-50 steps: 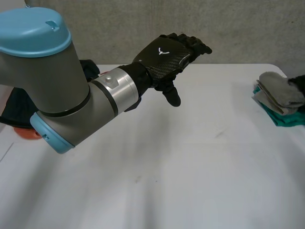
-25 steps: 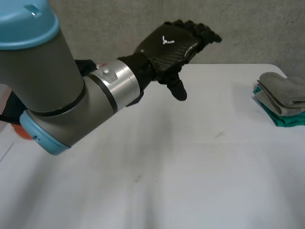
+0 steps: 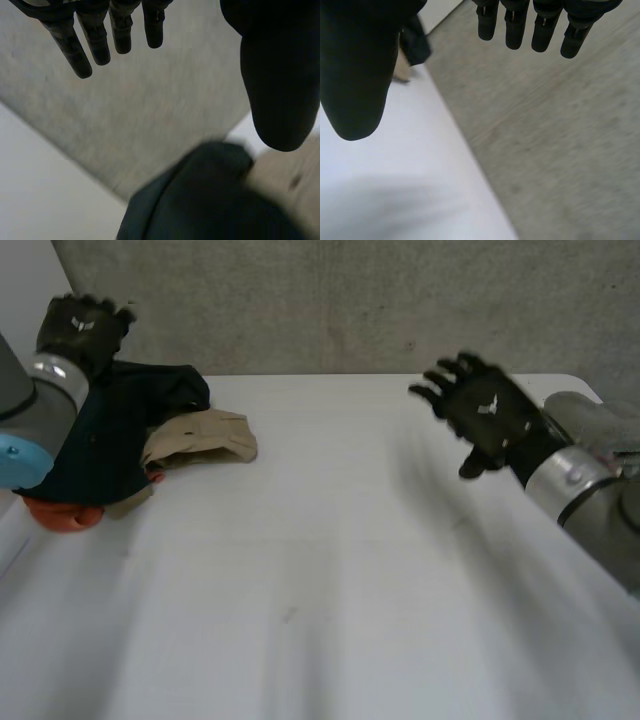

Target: Fold the laundry.

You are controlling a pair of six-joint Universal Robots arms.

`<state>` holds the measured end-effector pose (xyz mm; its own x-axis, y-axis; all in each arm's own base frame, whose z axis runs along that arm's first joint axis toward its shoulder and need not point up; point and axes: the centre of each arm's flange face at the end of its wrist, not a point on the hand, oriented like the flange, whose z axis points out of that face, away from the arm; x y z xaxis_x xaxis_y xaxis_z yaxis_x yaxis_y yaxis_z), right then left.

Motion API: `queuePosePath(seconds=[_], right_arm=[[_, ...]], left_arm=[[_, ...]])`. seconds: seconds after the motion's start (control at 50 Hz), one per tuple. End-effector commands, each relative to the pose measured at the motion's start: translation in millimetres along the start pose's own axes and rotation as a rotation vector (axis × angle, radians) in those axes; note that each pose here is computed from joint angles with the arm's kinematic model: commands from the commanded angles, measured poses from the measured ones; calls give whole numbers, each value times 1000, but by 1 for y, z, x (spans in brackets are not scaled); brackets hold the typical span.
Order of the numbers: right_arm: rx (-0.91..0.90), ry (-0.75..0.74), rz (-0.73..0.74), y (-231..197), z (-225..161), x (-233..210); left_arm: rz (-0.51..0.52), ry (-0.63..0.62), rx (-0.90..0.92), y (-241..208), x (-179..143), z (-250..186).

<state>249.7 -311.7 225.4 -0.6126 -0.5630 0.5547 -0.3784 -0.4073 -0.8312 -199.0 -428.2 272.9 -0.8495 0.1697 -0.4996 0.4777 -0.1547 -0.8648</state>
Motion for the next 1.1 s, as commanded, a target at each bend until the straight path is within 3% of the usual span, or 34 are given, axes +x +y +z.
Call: queuePosePath(seconds=[0.02,0.14,0.32,0.44,0.56,0.66,0.74,0.88,0.96,1.04,1.1], right_arm=[[-91,-42,-13,24,-14,-22],[-124,-46,-18,32,-20,-25],[-131,-45,-17,34,-22,-26],[-143,-10,-22,33,-20,-21],[-159,40,-34,31,-20,-13],[-153,89,-48,24,-21,-2],[-165,119,-51,24,-22,5],[-192,136,-45,29,-24,5],[-197,141,-43,31,-25,7],[-200,151,-45,32,-24,11],[-203,152,-45,33,-24,12]], left_arm=[[157,-46,-43,87,-8,45],[165,-13,-52,138,-6,63],[173,-40,-12,133,-1,69],[127,-160,183,17,-23,51],[-92,-107,345,-69,-14,13],[-312,38,455,-132,19,-42],[-420,167,444,-140,60,-65],[-471,415,306,-109,173,-90],[-485,521,212,-81,220,-103],[-531,643,115,-66,259,-131],[-545,696,90,-64,265,-140]])
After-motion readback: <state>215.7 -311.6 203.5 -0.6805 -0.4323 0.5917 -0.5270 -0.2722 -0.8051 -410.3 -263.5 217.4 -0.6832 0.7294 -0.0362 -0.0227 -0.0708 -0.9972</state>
